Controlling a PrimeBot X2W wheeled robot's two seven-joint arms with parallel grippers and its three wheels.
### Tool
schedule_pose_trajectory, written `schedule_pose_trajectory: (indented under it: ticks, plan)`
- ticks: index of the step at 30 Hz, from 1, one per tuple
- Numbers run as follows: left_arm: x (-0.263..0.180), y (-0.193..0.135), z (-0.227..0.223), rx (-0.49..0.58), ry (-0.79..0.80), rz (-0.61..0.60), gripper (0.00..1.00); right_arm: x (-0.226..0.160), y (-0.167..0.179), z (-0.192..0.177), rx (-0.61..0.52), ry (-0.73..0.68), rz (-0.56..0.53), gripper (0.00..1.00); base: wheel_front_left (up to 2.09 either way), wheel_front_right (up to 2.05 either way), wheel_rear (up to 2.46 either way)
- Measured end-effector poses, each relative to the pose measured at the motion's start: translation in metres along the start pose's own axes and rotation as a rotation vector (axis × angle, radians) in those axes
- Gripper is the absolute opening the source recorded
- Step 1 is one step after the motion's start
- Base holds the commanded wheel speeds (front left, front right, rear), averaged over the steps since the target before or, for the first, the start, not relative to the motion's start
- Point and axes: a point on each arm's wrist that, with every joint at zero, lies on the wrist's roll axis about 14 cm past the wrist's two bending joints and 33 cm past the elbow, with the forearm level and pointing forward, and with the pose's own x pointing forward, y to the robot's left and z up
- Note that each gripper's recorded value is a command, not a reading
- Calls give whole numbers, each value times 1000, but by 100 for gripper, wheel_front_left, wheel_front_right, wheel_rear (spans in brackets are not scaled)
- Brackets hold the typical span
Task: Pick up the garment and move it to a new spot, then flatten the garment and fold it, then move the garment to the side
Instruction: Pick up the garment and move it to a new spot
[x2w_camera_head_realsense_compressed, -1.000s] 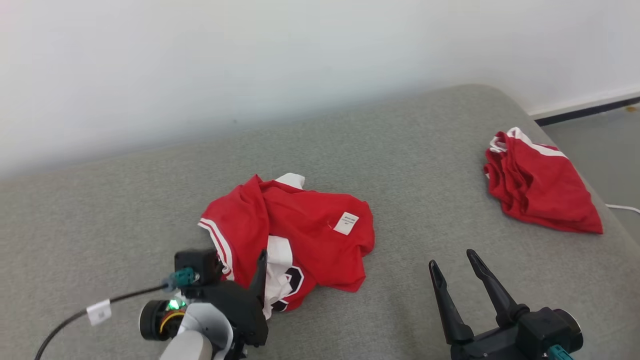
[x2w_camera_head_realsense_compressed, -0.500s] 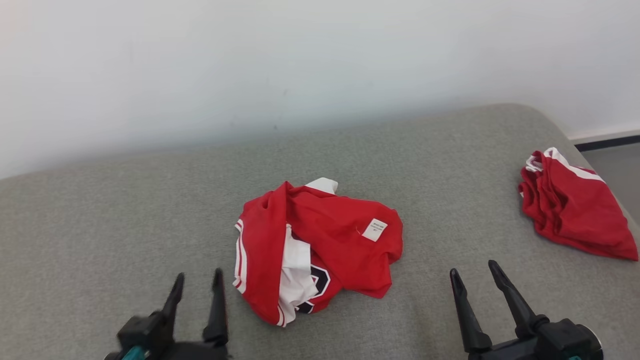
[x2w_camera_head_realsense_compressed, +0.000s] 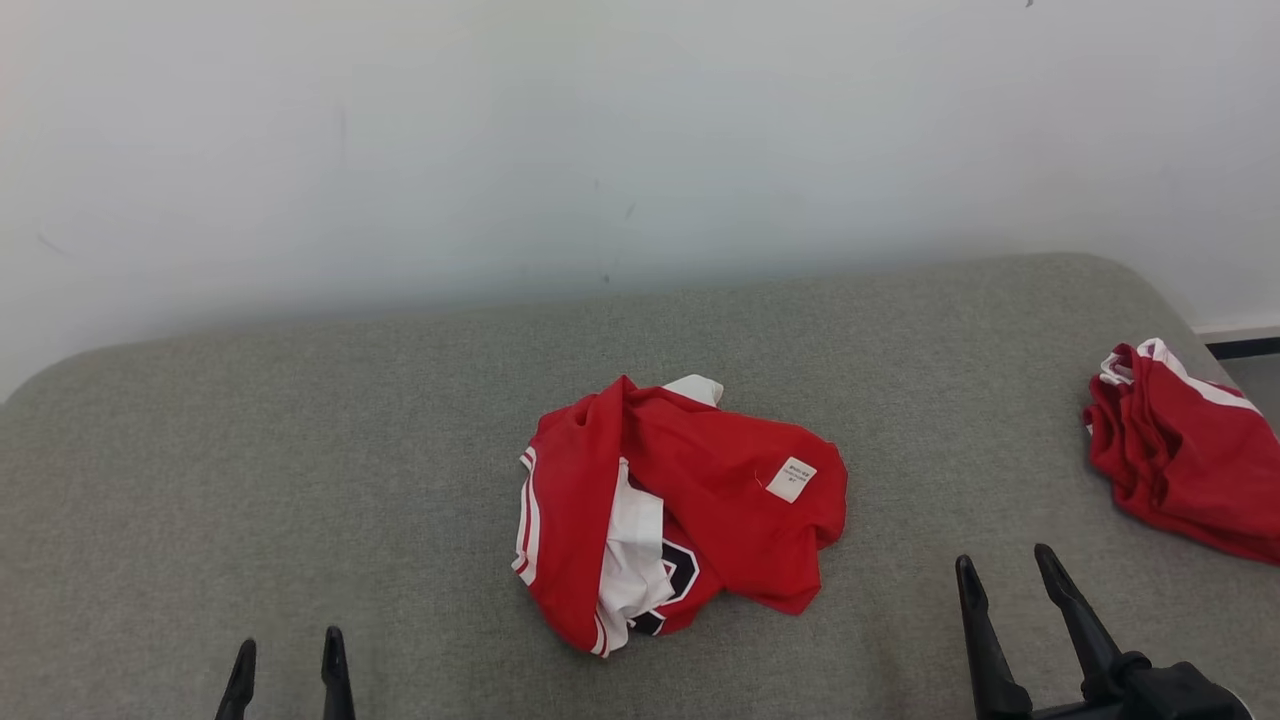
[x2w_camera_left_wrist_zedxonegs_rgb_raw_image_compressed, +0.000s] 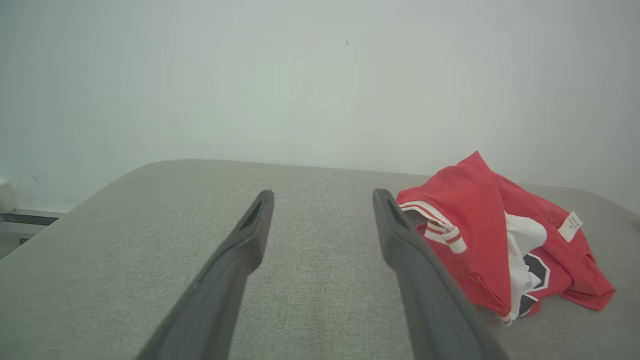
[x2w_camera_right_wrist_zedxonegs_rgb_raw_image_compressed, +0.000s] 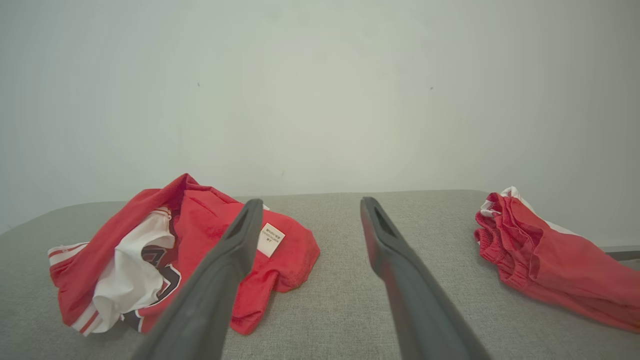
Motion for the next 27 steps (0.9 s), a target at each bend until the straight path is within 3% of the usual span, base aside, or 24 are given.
schedule_pose_trajectory:
  ticks: [27]
  plan:
    - [-22,18,-27,13,89,44,100,-13,-4,-23,27,71,-36,100,0,0,0]
